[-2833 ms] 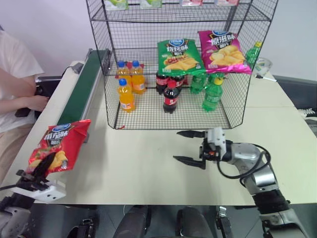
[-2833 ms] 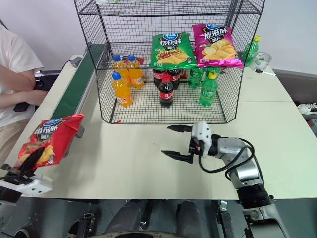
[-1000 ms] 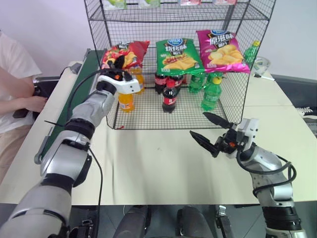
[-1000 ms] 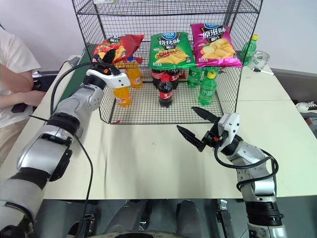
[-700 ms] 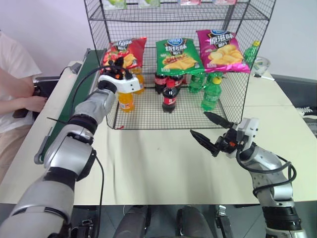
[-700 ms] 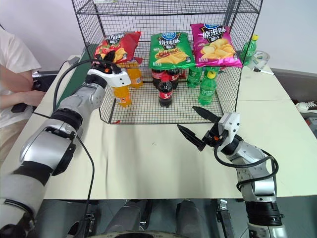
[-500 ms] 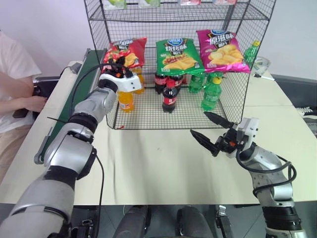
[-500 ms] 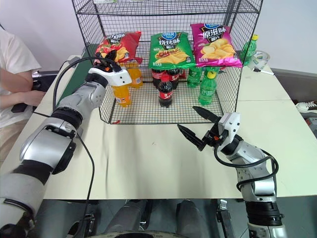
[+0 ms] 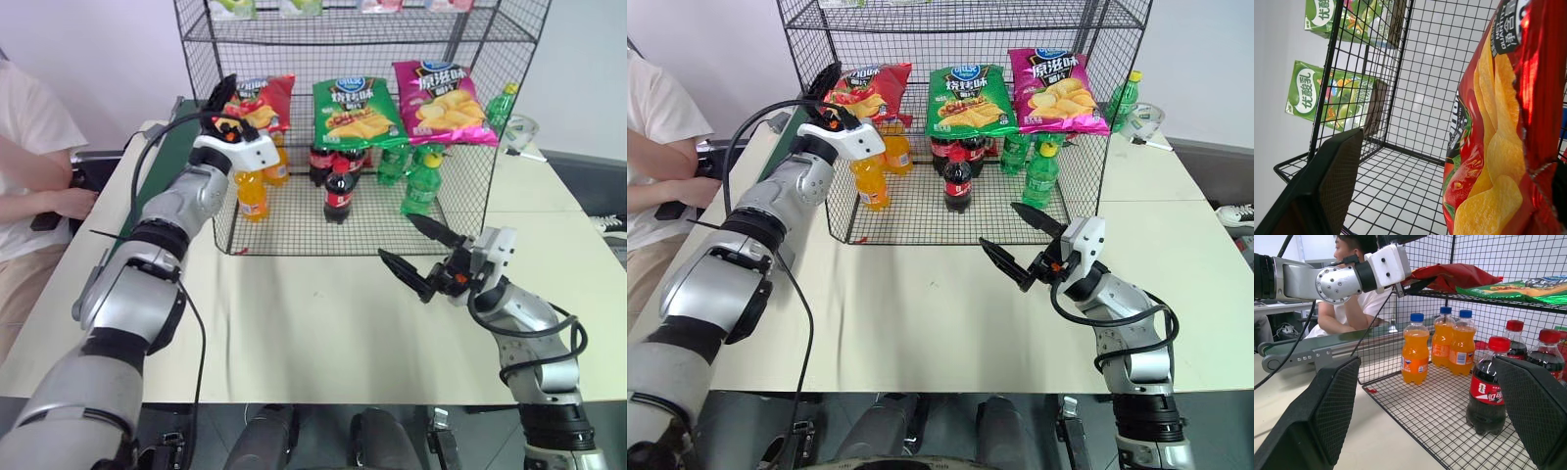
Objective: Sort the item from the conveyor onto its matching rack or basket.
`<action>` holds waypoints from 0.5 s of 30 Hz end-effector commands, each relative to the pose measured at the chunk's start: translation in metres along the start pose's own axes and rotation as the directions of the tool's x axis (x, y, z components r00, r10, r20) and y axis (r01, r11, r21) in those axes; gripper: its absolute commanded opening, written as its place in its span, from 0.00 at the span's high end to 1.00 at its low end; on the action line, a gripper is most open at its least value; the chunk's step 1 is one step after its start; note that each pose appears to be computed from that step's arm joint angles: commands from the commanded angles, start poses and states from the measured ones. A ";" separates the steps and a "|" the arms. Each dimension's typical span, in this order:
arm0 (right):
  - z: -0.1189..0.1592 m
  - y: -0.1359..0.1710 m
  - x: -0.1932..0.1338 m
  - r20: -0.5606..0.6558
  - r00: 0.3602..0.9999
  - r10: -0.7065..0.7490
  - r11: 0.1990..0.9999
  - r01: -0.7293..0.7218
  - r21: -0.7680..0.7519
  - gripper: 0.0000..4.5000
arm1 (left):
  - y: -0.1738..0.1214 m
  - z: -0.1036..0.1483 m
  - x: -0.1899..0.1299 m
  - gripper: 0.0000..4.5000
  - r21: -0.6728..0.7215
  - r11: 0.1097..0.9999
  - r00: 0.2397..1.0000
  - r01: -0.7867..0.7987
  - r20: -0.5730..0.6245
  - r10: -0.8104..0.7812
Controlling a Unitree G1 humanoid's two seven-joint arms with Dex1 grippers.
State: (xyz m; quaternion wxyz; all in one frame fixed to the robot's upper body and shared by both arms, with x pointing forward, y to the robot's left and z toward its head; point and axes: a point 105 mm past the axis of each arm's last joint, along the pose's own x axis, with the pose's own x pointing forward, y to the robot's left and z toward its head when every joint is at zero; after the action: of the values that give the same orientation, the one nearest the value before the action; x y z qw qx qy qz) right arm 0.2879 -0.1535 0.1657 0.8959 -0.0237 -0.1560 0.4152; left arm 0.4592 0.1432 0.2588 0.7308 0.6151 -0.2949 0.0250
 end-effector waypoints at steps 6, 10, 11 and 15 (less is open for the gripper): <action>0.006 -0.001 -0.002 0.034 0.999 -0.008 1.000 0.009 -0.028 0.00 | 0.016 0.020 -0.029 0.00 -0.104 0.994 0.993 -0.017 0.119 0.030; 0.007 -0.002 -0.004 0.033 0.999 -0.009 0.999 0.010 -0.030 0.00 | 0.036 0.019 -0.067 0.00 -0.127 0.992 0.991 -0.002 0.136 0.019; 0.007 -0.002 -0.005 0.032 0.999 -0.010 0.999 0.010 -0.030 0.00 | 0.037 0.019 -0.072 0.00 -0.145 0.989 0.991 0.008 0.132 0.012; 0.006 -0.002 -0.014 0.003 1.000 -0.003 0.999 0.003 -0.037 0.00 | 0.026 0.001 -0.120 0.00 -0.595 0.787 0.986 0.164 0.103 -0.127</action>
State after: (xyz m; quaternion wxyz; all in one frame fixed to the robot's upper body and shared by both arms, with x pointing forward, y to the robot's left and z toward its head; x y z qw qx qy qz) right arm 0.2840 -0.1609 0.1578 0.8991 -0.0255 -0.1471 0.4116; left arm 0.3600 0.1781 0.2237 0.8432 0.4507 -0.2739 -0.1042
